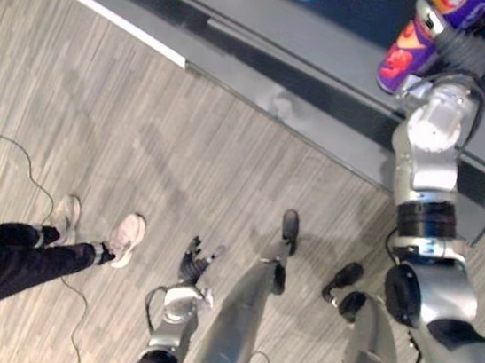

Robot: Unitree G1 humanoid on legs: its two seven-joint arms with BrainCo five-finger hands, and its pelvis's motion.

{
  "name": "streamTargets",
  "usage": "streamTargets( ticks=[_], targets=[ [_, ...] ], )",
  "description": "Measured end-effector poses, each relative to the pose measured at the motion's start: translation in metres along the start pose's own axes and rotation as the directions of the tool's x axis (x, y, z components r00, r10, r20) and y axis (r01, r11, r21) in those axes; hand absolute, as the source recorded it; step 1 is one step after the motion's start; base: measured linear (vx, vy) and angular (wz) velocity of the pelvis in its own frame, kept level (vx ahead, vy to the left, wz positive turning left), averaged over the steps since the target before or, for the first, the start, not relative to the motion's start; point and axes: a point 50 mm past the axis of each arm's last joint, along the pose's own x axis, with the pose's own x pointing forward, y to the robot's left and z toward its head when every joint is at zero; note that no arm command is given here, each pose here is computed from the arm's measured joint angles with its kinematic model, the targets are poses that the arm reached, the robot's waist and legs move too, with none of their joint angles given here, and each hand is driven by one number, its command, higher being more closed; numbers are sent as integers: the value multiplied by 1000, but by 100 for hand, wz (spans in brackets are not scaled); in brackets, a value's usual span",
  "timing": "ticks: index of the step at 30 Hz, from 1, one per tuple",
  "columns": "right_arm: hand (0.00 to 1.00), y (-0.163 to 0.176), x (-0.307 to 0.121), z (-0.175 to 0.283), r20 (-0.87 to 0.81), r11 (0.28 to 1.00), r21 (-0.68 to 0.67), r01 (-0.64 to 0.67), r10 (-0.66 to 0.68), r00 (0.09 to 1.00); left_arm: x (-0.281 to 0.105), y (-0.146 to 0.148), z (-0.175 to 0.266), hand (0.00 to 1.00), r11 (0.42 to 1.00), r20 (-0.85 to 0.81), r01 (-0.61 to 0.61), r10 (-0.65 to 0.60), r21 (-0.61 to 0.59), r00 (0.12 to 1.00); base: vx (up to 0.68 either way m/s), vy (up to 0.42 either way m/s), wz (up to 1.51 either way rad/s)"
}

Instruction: Put the gum and the chips on the shelf.

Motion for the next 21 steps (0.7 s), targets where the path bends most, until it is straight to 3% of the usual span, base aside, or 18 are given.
streamTargets(
  ticks=[21],
  targets=[
    [100, 15, -10, -5, -15, 998, -2, -56, 56, 998, 1, -1, 6, 0, 1000, 25, 3, -2, -11, 1000, -11, -27, -2]
  ],
)
